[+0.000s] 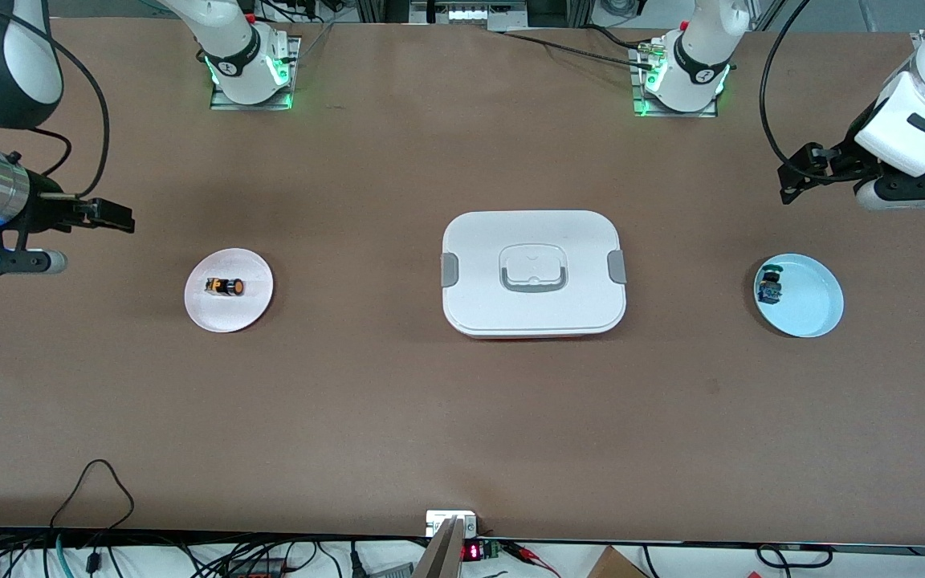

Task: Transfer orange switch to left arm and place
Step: 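Move the right gripper down toward the orange switch on the white plate, then lower the right gripper and close it on the orange switch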

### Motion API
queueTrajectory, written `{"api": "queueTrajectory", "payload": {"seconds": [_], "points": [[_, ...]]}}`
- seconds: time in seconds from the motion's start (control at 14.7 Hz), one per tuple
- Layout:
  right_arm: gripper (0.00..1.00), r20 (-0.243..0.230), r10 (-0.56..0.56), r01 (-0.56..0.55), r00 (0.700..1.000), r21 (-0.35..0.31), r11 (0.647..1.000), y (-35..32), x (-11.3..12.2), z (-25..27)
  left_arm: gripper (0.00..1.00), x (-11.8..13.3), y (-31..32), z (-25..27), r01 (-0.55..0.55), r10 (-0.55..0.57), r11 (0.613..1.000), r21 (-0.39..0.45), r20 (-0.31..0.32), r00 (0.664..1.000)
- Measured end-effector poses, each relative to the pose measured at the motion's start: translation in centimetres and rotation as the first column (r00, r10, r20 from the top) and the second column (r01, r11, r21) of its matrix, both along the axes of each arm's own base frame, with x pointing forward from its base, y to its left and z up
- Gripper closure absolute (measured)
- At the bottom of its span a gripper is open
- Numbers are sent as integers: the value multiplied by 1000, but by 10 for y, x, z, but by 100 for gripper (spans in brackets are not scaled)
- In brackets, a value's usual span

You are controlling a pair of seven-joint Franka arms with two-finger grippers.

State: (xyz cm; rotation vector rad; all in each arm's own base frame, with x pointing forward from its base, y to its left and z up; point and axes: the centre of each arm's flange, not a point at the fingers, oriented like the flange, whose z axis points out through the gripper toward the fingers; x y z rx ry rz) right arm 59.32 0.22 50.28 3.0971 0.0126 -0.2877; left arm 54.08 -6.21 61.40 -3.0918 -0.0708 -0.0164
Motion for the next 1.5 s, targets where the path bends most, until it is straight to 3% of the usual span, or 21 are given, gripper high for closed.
{"api": "queueTrajectory", "payload": {"seconds": [0.34, 0.61, 0.88, 1.29, 1.5], "points": [[0, -7, 3, -4, 1000, -7, 1000, 2, 16, -34, 0, 0, 0, 0, 0, 0, 1000, 0, 0, 1000], [0, 30, 15, -15, 999, -10, 1000, 7, 23, -79, 0, 0, 0, 0, 0, 0, 1000, 0, 0, 1000], [0, 30, 11, -11, 999, -3, 1000, 7, 11, -134, 0, -1, 1, -1, -2, 2, 1000, 1, -8, 1000], [0, 79, -20, 17, 997, 34, 999, 8, -7, -190, 0, -1, 1, -1, -1, 1, 1000, 2, -13, 1000], [0, 74, -20, 18, 997, 30, 999, 9, -18, -227, 0, -1, 0, -1, -1, 1, 1000, 2, -14, 1000]]}}
